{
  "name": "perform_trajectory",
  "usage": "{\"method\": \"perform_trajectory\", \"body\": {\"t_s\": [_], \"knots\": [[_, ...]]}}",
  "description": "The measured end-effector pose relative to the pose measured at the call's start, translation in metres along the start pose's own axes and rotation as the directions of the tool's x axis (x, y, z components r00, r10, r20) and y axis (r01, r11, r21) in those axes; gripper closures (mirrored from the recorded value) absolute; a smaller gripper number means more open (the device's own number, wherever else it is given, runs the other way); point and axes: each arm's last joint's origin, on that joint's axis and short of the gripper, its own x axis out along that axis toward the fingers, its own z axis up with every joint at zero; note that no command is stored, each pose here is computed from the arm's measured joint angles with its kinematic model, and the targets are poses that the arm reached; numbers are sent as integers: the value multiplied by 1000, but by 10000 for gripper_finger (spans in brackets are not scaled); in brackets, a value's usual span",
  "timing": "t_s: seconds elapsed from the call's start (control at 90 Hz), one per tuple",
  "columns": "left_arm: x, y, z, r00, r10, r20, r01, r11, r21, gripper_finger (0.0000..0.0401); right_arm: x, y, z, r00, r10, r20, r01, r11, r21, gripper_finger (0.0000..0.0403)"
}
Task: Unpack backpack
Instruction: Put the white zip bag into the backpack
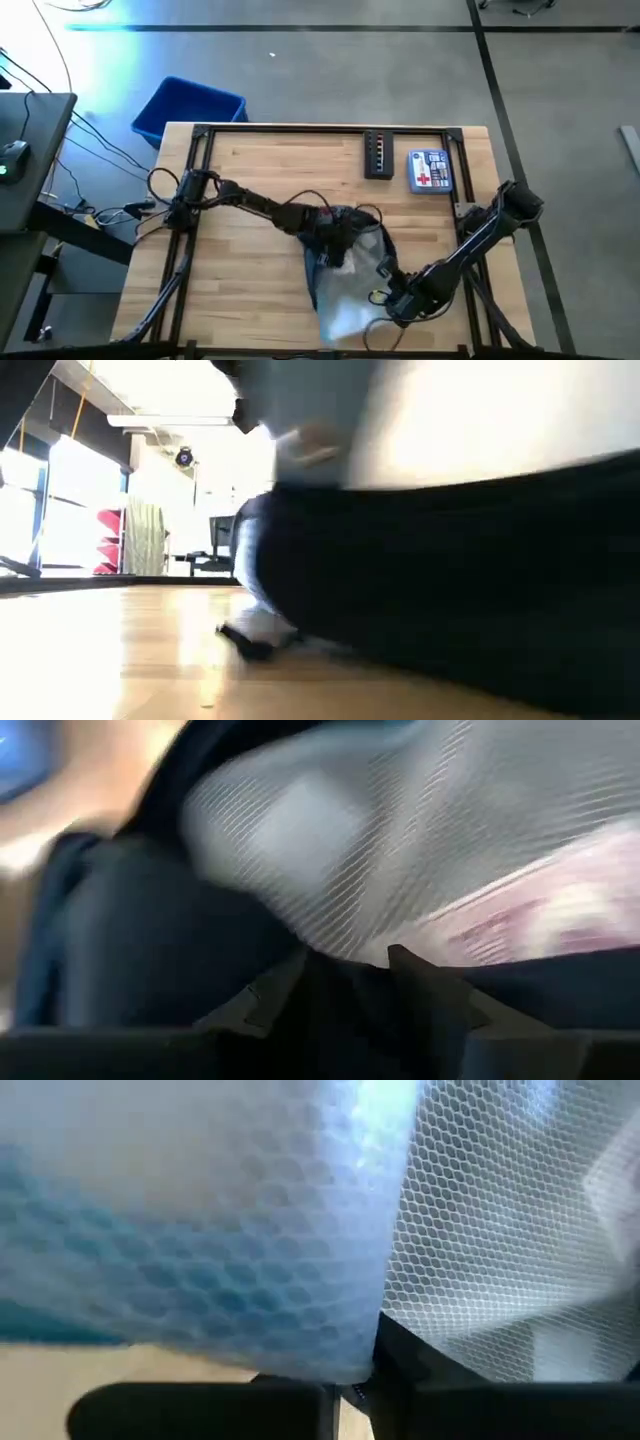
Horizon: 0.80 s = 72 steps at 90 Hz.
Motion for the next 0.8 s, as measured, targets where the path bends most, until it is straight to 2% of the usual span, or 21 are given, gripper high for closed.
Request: {"method": "perform_trajectory", "body": {"t_s": [0.044, 0.133, 0.222, 0.3, 0.4, 0.467, 0.522, 0.711, 0.8], "knots": [[-6, 9, -5, 997, 56, -51, -57, 998, -1, 284, 1, -4, 1, 1000, -14, 14, 13, 998, 68, 392], [-31, 20, -6, 990, 99, -99, -99, 995, -2, 287, 2, -9, 2, 1000, -24, 19, 21, 986, 166, 398], [-67, 24, 6, 994, 104, -41, -105, 994, -33, 297, 4, -17, 4, 999, -34, 40, 23, 968, 249, 399], [-97, 18, 16, 999, 40, 29, -38, 996, -80, 307, 4, -21, 5, 997, -56, 52, 39, 958, 284, 400], [-118, -1, 24, 981, -154, 118, 168, 979, -117, 319, 4, -26, 9, 991, -107, 86, 73, 943, 324, 401], [-126, -19, 33, 937, -290, 198, 312, 945, -94, 323, 4, -28, 12, 986, -121, 112, 78, 941, 328, 401], [-132, -36, 41, 894, -369, 254, 394, 918, -55, 324, 4, -29, 13, 984, -129, 125, 82, 943, 323, 401], [-118, -94, 65, 789, -457, 411, 478, 877, 56, 313, 5, -35, 13, 984, -124, 125, 71, 928, 365, 402], [-116, -112, 72, 753, -460, 472, 443, 883, 154, 293, 6, -37, 12, 985, -125, 122, 72, 926, 371, 402]]}}
